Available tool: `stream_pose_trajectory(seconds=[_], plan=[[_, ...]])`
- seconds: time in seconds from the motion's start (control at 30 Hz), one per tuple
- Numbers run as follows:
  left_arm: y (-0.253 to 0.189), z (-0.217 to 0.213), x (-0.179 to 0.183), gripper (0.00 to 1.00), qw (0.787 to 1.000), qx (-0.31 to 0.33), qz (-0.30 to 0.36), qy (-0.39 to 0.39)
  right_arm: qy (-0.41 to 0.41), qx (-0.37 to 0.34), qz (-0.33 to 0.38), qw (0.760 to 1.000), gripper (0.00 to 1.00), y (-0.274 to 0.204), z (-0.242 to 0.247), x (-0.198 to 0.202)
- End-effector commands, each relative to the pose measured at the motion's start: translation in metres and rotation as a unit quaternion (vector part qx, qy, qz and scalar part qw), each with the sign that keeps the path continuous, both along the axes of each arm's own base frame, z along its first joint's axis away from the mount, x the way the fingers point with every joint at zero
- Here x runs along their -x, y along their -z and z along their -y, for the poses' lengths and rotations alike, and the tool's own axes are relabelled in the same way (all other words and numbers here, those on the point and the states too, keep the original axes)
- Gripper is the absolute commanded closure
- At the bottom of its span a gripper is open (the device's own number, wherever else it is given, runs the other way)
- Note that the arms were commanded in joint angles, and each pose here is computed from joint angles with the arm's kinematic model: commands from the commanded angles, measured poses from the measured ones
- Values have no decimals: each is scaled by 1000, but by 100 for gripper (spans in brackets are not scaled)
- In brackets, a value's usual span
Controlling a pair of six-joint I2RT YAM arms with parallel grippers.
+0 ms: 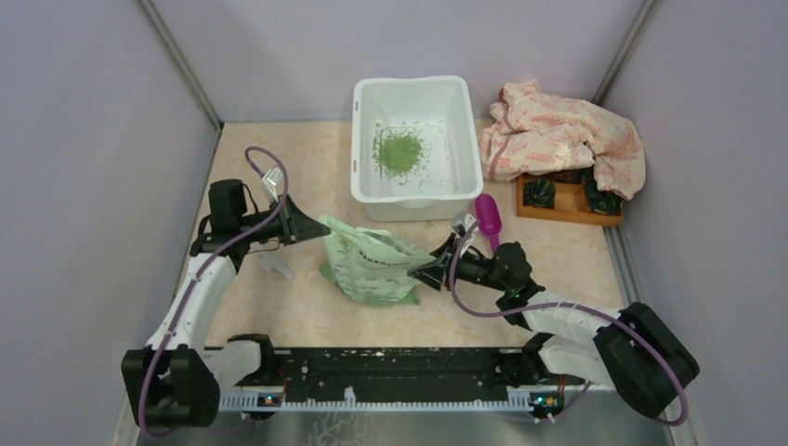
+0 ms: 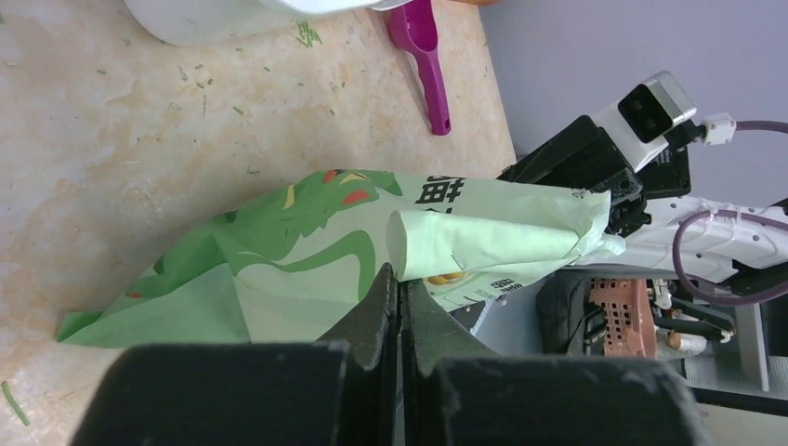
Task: Fill the litter box with clean litter
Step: Close the cat litter bag at the center of the board.
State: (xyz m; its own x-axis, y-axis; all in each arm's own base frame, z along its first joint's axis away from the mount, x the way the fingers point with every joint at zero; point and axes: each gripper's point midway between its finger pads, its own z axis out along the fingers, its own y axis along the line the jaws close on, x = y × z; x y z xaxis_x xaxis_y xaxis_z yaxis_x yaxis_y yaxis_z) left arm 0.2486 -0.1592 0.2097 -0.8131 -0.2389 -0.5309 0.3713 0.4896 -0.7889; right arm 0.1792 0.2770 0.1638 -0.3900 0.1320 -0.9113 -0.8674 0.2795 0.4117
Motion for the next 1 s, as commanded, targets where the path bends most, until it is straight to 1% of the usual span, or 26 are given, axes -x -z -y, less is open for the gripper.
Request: stream_pose_trajectory(seconds=[0.0,0.1,0.23,0.3,0.43,0.47,0.5,0.53,0.57,0.6,0.67,0.73,0.8,0.9,0.97], plan=[[3,-5,1,99,1000,-24,15,-4,-51,-88,41,994,64,-46,-3,19],[-4,-6,-3,99,999,-29,23,-9,-60,-104,42,992,59,-54,-3,22],[-17,-5,-8,99,999,-23,34,-7,-53,-114,50,991,54,-61,-5,17],[-22,-5,-9,99,999,-22,39,-6,-43,-105,57,992,52,-59,-7,10],[-28,-2,-10,99,999,-12,44,1,-23,-67,71,995,52,-51,-14,-4],[-28,-2,-11,99,999,-11,43,1,-18,-58,75,995,54,-49,-15,-6],[-29,-2,-12,99,999,-9,44,2,-12,-50,76,996,64,-47,-16,-9],[-31,-5,-14,99,999,-7,45,-3,0,-45,78,996,81,-46,-15,-13],[-33,-8,-17,99,999,-7,47,-9,14,-42,84,995,93,-46,-12,-17],[-35,-9,-18,99,999,-6,50,-10,25,-41,91,995,100,-48,-9,-18],[-43,-11,-18,98,998,2,57,-7,42,-40,105,993,100,-56,-1,-18],[-51,-12,-18,95,998,8,64,-5,33,-34,114,992,100,-64,0,-15],[-59,-11,-17,91,997,21,75,3,16,-28,129,991,100,-75,0,-14],[-73,-11,-19,84,995,39,93,10,25,-22,161,986,100,-90,2,-20],[-80,-10,-18,78,993,50,102,18,28,-14,167,985,100,-96,0,-28]])
